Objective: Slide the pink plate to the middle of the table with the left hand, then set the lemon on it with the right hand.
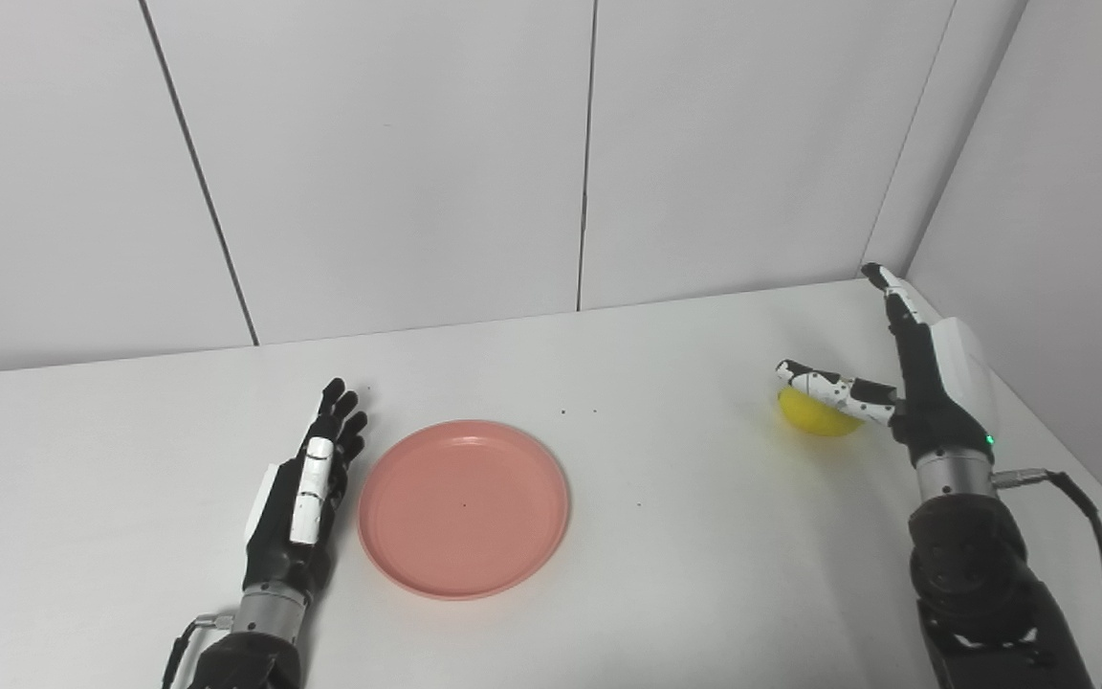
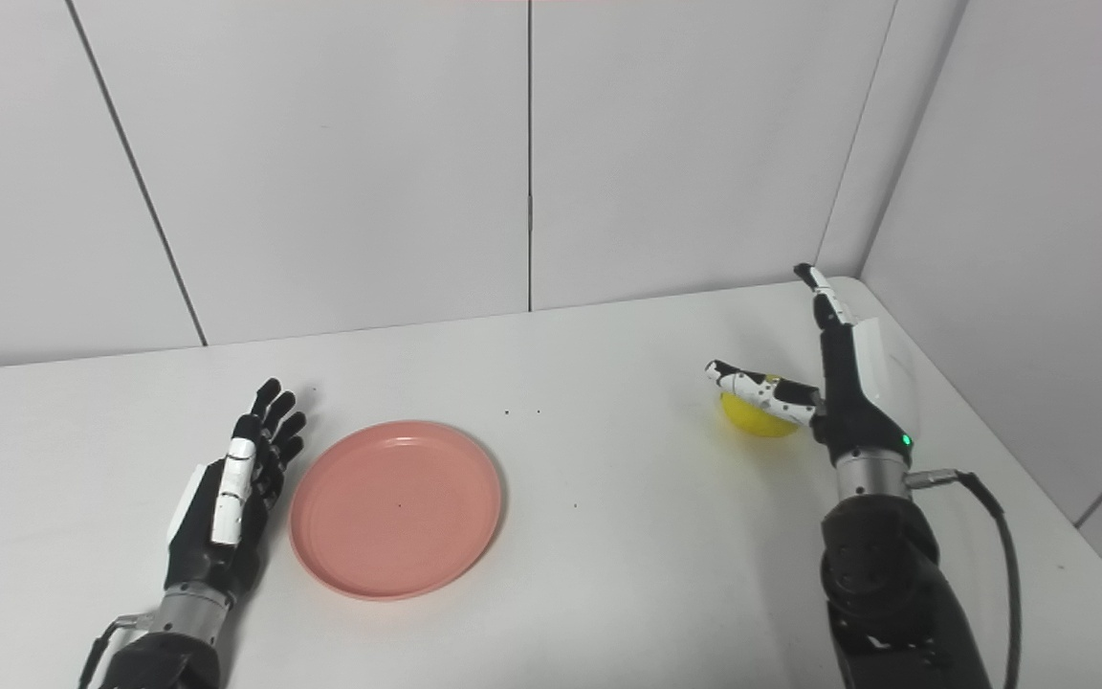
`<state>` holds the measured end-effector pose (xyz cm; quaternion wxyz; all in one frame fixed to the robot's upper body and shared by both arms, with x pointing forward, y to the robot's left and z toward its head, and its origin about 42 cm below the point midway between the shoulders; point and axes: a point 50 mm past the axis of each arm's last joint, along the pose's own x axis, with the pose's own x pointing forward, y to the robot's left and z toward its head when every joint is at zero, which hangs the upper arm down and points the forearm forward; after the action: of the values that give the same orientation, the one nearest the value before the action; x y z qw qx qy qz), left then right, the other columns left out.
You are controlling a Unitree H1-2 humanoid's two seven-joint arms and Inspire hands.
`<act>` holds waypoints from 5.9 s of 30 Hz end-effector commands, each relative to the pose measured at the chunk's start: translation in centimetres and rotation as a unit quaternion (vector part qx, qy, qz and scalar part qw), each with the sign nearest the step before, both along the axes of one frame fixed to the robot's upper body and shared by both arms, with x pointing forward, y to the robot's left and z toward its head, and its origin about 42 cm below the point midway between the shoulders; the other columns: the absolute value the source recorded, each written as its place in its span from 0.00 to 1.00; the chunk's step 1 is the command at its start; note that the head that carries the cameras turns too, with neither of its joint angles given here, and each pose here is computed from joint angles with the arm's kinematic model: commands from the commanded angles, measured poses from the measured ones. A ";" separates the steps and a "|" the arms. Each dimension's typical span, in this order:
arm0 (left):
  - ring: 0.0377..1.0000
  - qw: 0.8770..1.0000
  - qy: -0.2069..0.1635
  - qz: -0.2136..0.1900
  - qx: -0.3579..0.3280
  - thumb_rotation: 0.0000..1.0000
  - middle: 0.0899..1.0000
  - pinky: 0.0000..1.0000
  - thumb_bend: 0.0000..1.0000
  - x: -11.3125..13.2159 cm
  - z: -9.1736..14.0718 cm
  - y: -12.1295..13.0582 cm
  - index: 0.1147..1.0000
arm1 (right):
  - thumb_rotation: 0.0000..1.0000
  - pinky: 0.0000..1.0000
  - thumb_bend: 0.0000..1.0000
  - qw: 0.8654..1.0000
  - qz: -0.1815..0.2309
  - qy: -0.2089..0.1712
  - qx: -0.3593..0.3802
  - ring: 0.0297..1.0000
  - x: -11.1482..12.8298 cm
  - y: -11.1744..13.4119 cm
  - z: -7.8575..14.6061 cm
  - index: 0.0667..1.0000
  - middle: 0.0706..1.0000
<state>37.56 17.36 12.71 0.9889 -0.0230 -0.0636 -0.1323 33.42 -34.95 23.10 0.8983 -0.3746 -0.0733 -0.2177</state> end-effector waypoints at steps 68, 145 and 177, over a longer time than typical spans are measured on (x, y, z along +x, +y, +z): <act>0.96 1.000 0.009 0.003 0.016 1.00 0.98 0.98 0.58 -0.6 -0.7 2.0 0.98 | 0.00 0.21 0.52 0.987 -0.022 0.144 -0.062 0.37 5.3 -2.2 -4.0 0.45 0.46; 0.94 0.997 -0.022 0.053 0.052 1.00 0.96 0.92 0.57 -2.8 -0.1 -4.3 0.96 | 0.00 0.20 0.52 0.926 0.373 0.002 -0.052 0.38 4.6 24.9 -1.8 0.46 0.45; 0.94 0.995 -0.021 0.075 0.061 1.00 0.95 0.93 0.65 -2.8 0.0 -4.2 0.93 | 0.21 0.77 0.66 0.919 0.381 -0.040 -0.096 0.81 5.1 24.6 -4.7 0.77 0.80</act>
<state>34.90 13.57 12.76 0.9941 0.0461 -0.0735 -0.0656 38.46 -10.71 16.13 0.8723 -0.4168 -0.2101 0.1453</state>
